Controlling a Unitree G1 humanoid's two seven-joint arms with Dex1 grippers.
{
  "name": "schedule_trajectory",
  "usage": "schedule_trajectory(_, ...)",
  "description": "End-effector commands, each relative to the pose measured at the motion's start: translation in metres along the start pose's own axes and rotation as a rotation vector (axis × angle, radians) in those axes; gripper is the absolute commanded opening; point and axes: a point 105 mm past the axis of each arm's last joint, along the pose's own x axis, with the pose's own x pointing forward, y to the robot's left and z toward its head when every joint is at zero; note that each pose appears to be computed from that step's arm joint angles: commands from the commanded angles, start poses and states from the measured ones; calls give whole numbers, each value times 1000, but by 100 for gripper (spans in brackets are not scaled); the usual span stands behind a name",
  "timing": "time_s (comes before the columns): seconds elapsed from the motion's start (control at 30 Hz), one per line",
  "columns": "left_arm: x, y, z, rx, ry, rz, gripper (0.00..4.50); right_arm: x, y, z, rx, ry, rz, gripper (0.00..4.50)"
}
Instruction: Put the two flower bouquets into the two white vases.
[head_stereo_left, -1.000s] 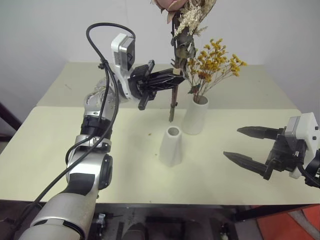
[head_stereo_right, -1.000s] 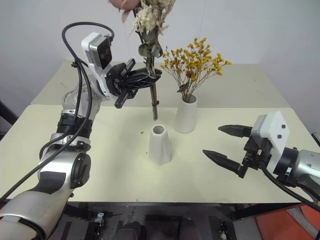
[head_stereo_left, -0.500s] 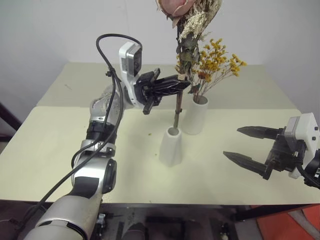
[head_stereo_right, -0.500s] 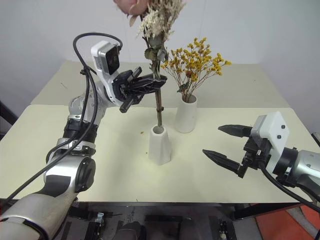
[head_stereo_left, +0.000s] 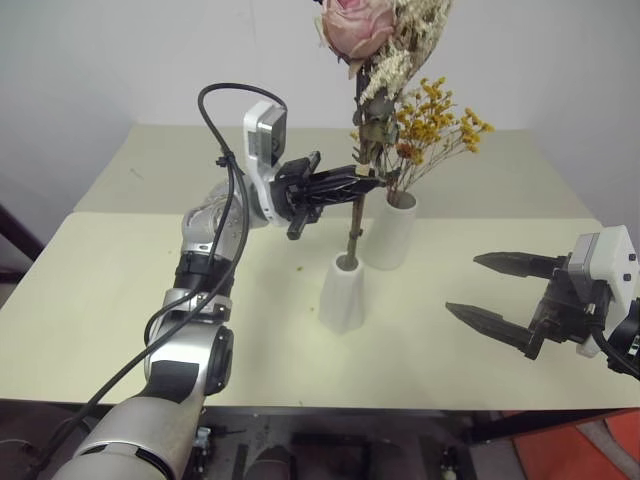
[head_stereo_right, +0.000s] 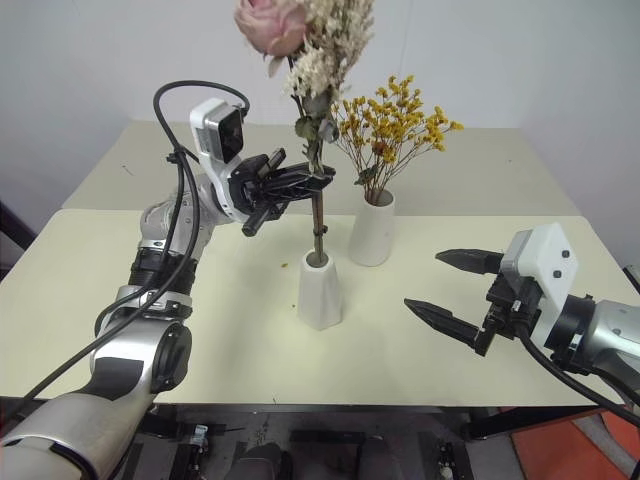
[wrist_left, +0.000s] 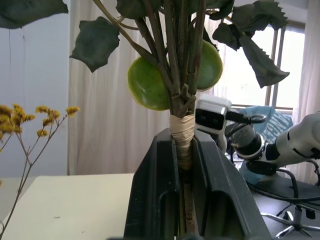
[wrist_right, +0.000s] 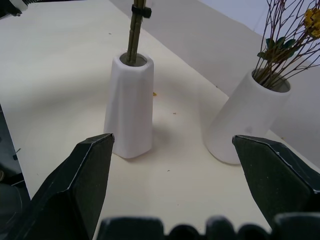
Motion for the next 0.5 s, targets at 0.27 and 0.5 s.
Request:
schedule_trajectory(0.27, -3, 0, -7, -1, -5, 9, 12, -1, 0, 7, -35, -19, -11, 450)
schedule_trajectory(0.5, -7, -4, -14, 1, -3, 8, 12, -1, 0, 6, -34, -18, -12, 450)
